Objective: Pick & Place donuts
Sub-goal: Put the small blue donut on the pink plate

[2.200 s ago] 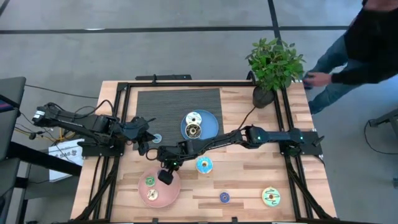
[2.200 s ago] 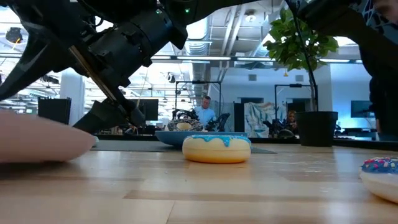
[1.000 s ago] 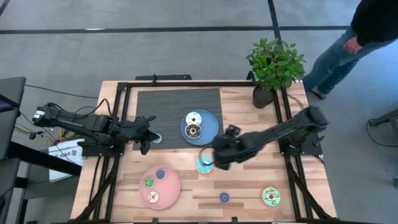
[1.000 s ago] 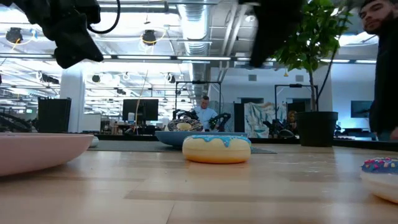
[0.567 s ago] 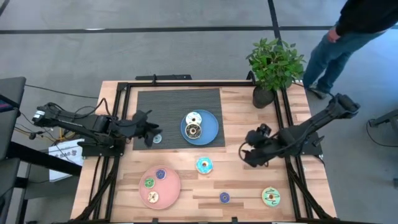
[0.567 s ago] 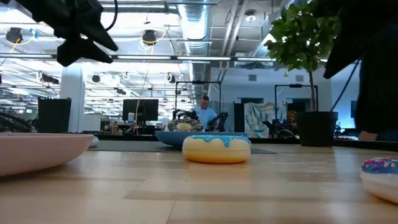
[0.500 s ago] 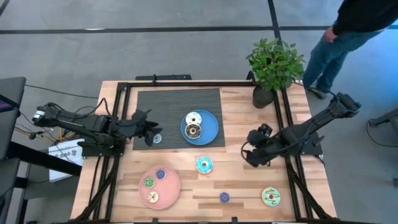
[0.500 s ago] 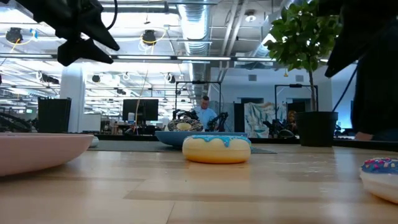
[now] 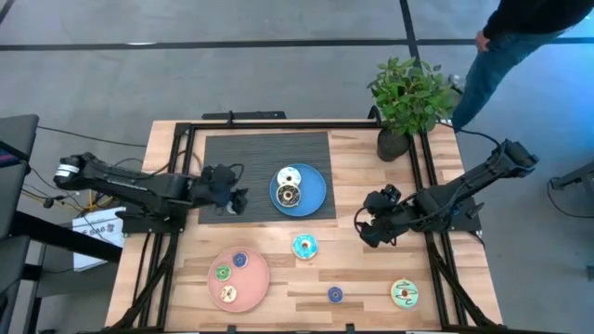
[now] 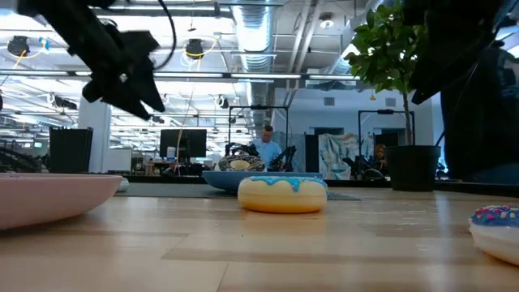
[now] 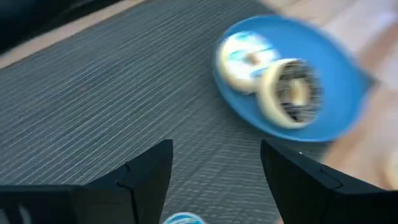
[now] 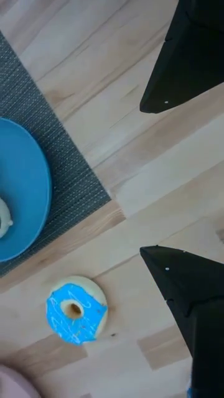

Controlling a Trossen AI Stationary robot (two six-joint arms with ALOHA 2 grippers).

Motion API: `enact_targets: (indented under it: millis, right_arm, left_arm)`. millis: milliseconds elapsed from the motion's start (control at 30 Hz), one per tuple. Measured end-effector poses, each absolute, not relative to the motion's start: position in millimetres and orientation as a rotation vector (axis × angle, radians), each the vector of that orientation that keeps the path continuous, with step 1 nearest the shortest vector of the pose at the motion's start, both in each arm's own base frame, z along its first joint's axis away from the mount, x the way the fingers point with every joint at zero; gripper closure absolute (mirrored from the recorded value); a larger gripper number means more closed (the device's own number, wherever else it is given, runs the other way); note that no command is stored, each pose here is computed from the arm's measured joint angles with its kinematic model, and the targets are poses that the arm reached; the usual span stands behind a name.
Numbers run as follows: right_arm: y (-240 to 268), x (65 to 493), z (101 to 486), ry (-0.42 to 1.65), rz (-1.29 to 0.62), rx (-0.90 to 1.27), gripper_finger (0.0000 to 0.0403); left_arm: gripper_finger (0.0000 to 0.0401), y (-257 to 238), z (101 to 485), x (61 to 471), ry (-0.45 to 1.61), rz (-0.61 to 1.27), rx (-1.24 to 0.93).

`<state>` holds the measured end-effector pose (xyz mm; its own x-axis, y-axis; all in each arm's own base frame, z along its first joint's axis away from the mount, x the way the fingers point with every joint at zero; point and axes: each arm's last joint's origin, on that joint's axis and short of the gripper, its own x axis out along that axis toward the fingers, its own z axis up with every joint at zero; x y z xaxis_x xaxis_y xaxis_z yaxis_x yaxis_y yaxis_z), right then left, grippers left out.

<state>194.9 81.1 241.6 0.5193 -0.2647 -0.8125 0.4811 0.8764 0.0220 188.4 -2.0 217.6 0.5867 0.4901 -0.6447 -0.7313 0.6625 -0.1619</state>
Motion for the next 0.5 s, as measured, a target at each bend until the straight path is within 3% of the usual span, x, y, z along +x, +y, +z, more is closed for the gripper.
enact_targets:
  millis: [200,500]
  right_arm:
    - [80,210,228,0.959,-0.489,0.263,0.0049]
    - [71,222,213,1.033,-0.585,0.453,0.005]
  left_arm:
    - [0.0164,29,200,200,0.953,0.9,-0.641]
    - [0.0164,42,171,221,1.222,0.825,-0.743]
